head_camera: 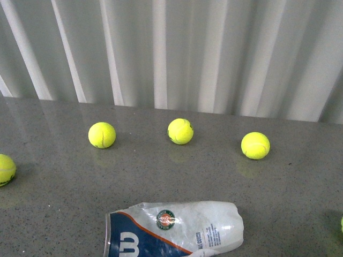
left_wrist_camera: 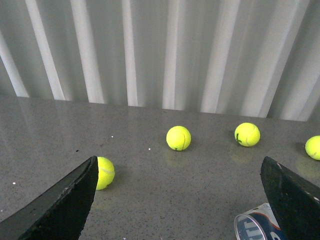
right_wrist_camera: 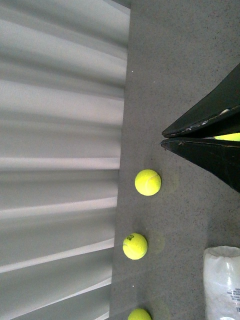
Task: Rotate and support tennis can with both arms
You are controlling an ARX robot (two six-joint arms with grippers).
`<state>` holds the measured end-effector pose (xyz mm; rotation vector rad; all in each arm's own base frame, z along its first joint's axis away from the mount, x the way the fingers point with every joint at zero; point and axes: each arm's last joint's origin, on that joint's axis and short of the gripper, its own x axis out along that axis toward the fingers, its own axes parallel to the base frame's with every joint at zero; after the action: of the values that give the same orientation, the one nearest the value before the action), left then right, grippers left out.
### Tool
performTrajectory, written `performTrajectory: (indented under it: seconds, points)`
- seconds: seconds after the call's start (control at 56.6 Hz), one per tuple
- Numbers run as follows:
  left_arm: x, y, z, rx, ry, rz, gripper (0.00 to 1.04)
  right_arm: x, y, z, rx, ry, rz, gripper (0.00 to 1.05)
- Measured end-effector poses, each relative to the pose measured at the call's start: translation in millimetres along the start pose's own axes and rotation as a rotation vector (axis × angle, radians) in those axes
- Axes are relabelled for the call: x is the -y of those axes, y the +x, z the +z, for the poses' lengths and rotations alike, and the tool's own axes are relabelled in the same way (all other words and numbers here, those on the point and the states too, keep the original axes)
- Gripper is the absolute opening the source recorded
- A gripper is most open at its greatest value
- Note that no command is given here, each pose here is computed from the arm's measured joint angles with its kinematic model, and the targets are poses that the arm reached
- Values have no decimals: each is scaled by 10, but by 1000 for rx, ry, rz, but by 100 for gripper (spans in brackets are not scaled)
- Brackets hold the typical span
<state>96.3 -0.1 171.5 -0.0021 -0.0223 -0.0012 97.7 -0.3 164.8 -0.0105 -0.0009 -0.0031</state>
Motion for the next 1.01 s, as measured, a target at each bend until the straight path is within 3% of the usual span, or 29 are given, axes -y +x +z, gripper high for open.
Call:
performTrajectory:
  seconds: [0.494, 0.742, 0.848, 1.007]
  points:
    - [0, 0, 0, 0, 0, 0, 98, 0, 0, 0, 0, 0, 0, 5]
    - [0, 2, -3, -10, -4, -7, 98, 0, 0, 0, 0, 0, 0, 46]
    - [-62, 115, -18, -374, -89, -94, 98, 0, 0, -1, 0, 0, 2, 64]
    - [-148, 665, 6, -473, -143, -95, 98, -1, 0, -1, 0, 0, 1, 92]
